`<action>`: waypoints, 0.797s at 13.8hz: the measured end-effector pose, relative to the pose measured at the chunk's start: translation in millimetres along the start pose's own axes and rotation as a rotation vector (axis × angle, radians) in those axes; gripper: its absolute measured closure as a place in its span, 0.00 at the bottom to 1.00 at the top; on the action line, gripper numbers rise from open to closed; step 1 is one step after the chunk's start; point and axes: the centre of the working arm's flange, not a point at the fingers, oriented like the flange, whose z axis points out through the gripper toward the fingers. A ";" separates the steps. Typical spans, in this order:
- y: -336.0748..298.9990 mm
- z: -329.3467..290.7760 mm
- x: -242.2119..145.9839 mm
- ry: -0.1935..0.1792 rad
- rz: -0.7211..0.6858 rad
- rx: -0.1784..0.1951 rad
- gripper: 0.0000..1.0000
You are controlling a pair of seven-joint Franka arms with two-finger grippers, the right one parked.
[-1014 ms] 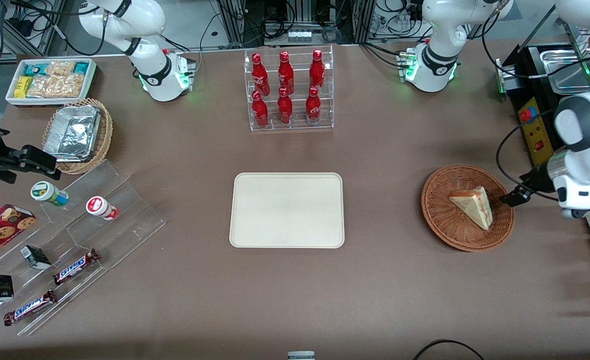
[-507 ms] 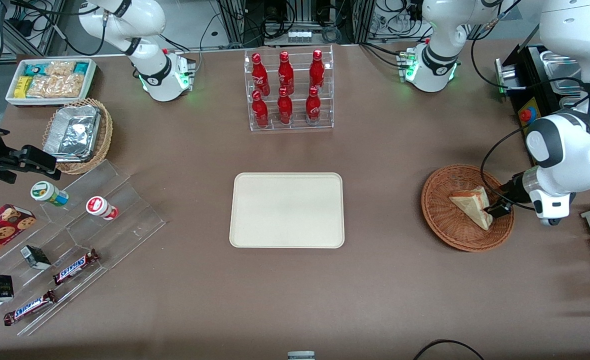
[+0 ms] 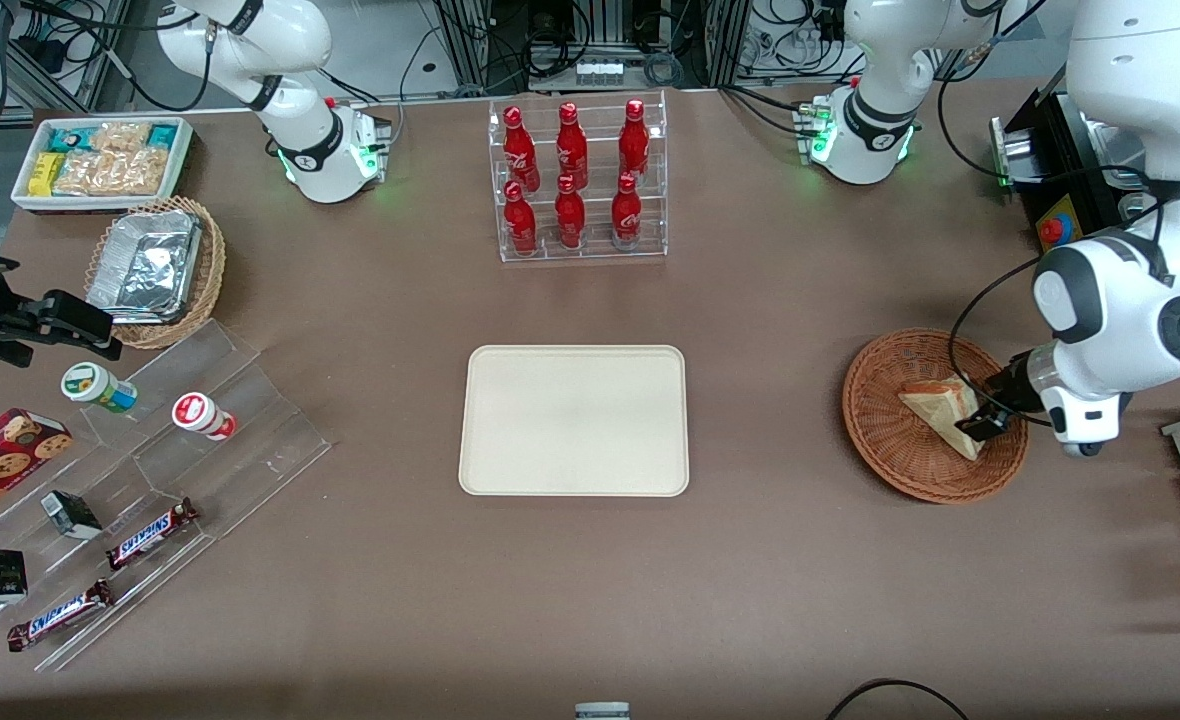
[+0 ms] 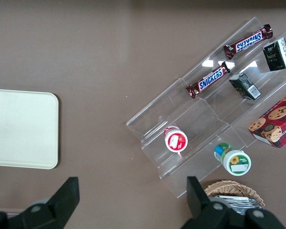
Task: Place sandwich from basket to tray
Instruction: 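Close the left gripper on the sandwich and lift it from the basket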
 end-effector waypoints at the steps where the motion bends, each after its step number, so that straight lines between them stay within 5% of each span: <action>1: 3.6 7.1 -2.7 0.001 0.005 0.004 0.00; 7: 6.7 38.7 -16.7 -0.007 0.023 0.030 0.04; 11: 4.0 39.2 -17.1 -0.023 0.121 0.041 0.45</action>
